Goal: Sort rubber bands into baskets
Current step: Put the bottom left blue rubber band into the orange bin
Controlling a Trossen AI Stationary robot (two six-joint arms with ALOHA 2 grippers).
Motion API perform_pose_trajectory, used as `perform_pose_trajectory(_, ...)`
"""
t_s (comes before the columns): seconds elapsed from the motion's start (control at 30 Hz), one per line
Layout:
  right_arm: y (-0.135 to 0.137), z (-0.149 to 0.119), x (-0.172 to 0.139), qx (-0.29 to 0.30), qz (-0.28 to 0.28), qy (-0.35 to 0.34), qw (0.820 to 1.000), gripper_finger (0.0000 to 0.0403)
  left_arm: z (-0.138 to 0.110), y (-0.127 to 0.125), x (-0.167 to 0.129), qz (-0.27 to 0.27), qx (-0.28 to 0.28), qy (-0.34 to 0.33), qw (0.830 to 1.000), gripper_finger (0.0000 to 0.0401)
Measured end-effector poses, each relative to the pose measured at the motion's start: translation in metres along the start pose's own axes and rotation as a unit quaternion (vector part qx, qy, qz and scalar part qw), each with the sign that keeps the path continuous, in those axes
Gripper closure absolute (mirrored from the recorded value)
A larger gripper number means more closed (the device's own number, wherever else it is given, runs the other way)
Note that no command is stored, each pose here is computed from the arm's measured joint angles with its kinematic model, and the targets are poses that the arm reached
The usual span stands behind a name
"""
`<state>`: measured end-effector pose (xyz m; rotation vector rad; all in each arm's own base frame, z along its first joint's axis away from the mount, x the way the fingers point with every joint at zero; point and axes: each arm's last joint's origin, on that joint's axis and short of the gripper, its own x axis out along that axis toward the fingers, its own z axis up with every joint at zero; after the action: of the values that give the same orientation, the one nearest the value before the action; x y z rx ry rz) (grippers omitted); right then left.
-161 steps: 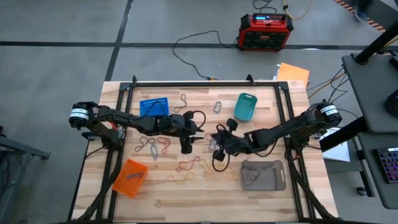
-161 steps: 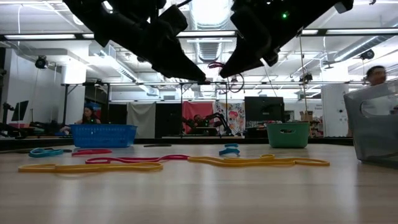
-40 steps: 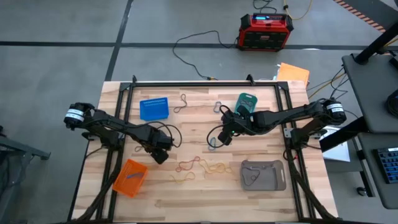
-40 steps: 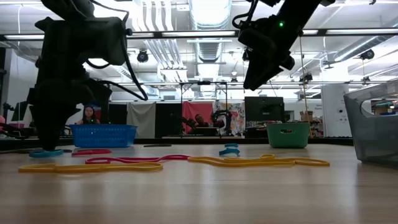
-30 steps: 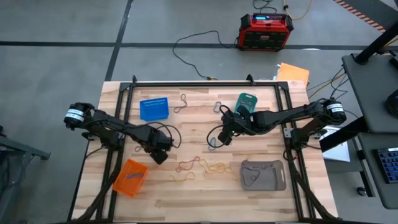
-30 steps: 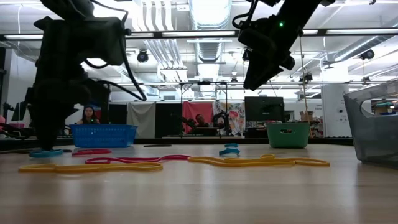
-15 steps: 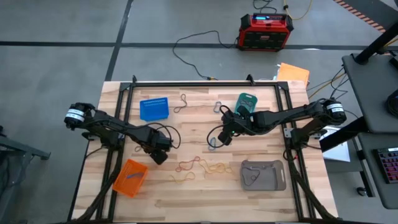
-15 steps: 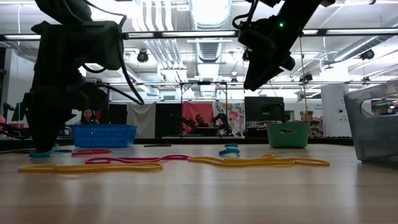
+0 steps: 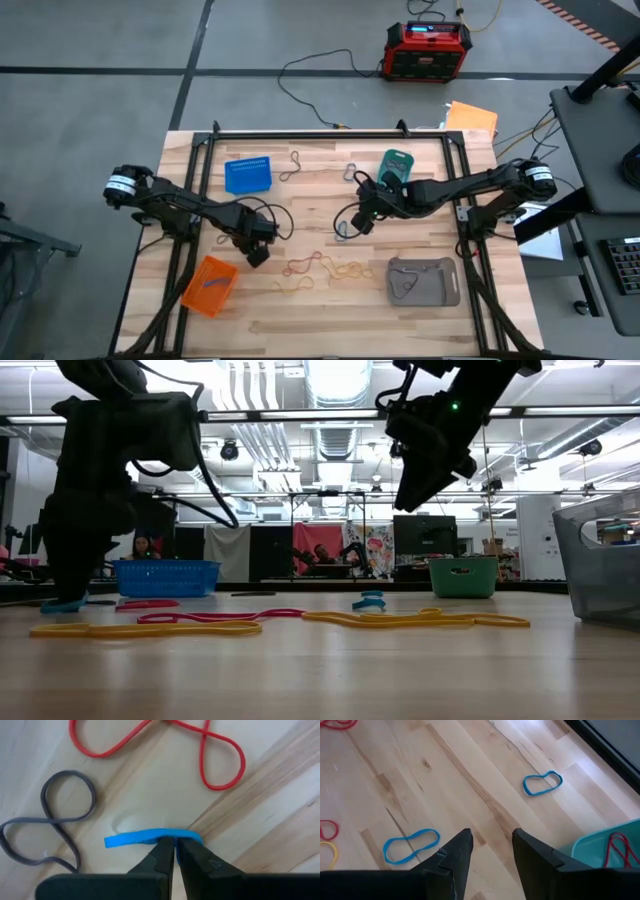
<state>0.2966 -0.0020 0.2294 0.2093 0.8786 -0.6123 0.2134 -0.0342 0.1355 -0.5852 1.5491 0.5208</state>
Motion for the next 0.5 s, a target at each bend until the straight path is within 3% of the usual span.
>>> perform_pose_trajectory(0.2, 0.000, -0.003, 0.003, 0.001, 0.001, -0.001, 1.000, 0.0261, -0.005, -0.006, -0.008, 0.006, 0.074, 0.006, 0.997, 0.0400)
perform_pose_trajectory(0.5, 0.000, -0.004, 0.004, 0.001, 0.000, -0.001, 1.000, 0.0268, -0.006, -0.044, -0.058, -0.026, 0.213, -0.030, 0.976, 0.0401)
